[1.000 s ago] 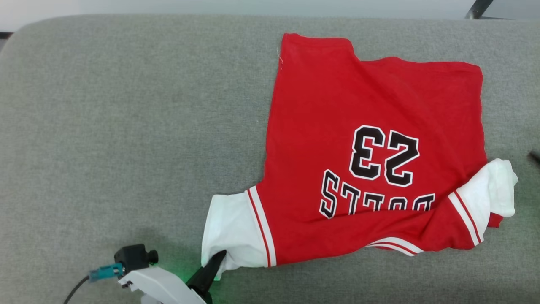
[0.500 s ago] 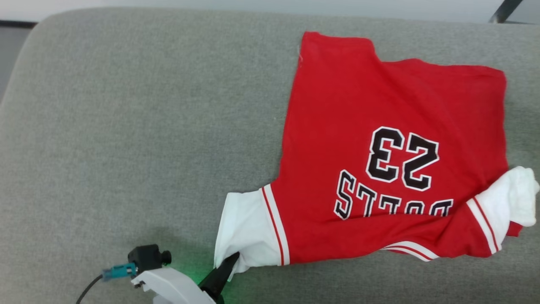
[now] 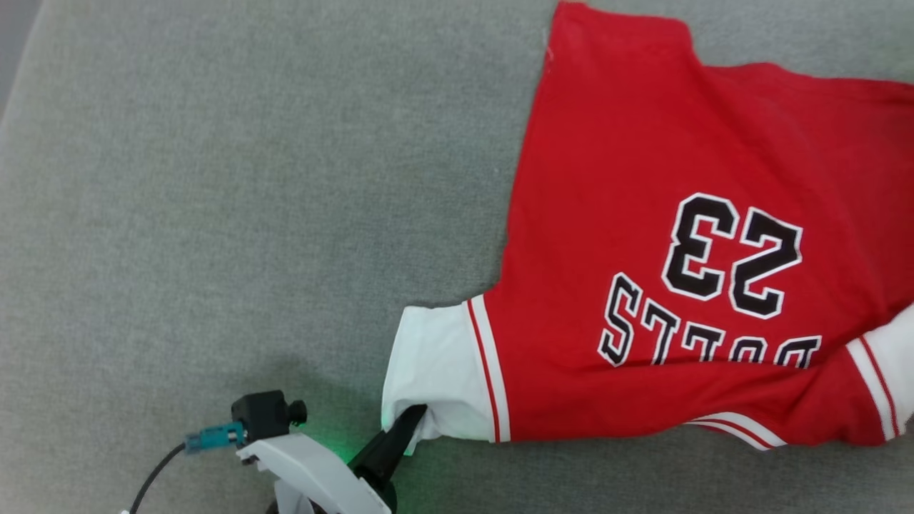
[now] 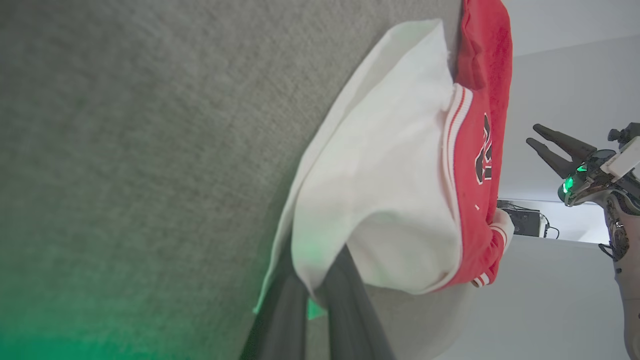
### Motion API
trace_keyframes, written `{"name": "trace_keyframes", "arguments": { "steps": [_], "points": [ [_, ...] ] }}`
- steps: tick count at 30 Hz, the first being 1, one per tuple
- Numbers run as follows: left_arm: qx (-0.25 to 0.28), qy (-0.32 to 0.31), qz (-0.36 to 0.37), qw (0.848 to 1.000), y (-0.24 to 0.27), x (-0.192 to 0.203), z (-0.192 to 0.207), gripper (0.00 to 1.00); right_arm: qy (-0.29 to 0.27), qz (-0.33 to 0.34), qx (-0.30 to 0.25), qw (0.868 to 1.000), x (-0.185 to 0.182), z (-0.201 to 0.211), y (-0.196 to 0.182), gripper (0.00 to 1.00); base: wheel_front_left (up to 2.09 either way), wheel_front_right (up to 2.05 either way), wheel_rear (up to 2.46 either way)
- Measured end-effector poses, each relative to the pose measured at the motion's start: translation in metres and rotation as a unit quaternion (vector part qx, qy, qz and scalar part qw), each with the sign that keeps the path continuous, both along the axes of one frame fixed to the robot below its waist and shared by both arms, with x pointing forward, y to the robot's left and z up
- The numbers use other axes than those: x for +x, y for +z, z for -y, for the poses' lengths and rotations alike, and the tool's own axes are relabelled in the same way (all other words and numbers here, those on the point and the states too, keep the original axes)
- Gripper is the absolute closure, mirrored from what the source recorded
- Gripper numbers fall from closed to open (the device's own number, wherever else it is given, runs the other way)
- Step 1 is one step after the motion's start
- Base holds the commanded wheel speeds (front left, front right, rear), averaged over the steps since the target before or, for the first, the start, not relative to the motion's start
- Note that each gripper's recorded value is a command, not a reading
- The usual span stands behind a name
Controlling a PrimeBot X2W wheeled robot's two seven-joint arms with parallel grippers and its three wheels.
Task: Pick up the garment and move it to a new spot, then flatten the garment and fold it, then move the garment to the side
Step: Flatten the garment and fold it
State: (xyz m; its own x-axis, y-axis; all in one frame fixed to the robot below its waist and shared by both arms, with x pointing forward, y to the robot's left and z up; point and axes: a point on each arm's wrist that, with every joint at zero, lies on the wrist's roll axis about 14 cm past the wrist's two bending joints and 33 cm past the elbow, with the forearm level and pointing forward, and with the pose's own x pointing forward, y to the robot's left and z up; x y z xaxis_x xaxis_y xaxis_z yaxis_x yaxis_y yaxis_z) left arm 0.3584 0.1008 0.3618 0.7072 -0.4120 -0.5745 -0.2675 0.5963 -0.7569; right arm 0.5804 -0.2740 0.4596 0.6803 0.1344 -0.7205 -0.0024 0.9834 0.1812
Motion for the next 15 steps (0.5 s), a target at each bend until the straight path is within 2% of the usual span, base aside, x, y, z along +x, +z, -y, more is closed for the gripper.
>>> {"name": "trace_keyframes", "arguments": {
  "steps": [5, 15],
  "points": [
    [-0.003, 0.002, -0.005, 1.000, -0.005, 0.002, -0.001, 1.00, -0.032, -0.033, -0.005, 0.999, 0.008, 0.012, -0.017, 0.00, 0.00, 0.00, 0.00],
    [-0.007, 0.000, -0.014, 1.000, -0.014, 0.005, -0.001, 1.00, -0.047, -0.103, -0.019, 0.993, 0.001, 0.019, -0.058, 0.00, 0.00, 0.00, 0.00]
  ]
}}
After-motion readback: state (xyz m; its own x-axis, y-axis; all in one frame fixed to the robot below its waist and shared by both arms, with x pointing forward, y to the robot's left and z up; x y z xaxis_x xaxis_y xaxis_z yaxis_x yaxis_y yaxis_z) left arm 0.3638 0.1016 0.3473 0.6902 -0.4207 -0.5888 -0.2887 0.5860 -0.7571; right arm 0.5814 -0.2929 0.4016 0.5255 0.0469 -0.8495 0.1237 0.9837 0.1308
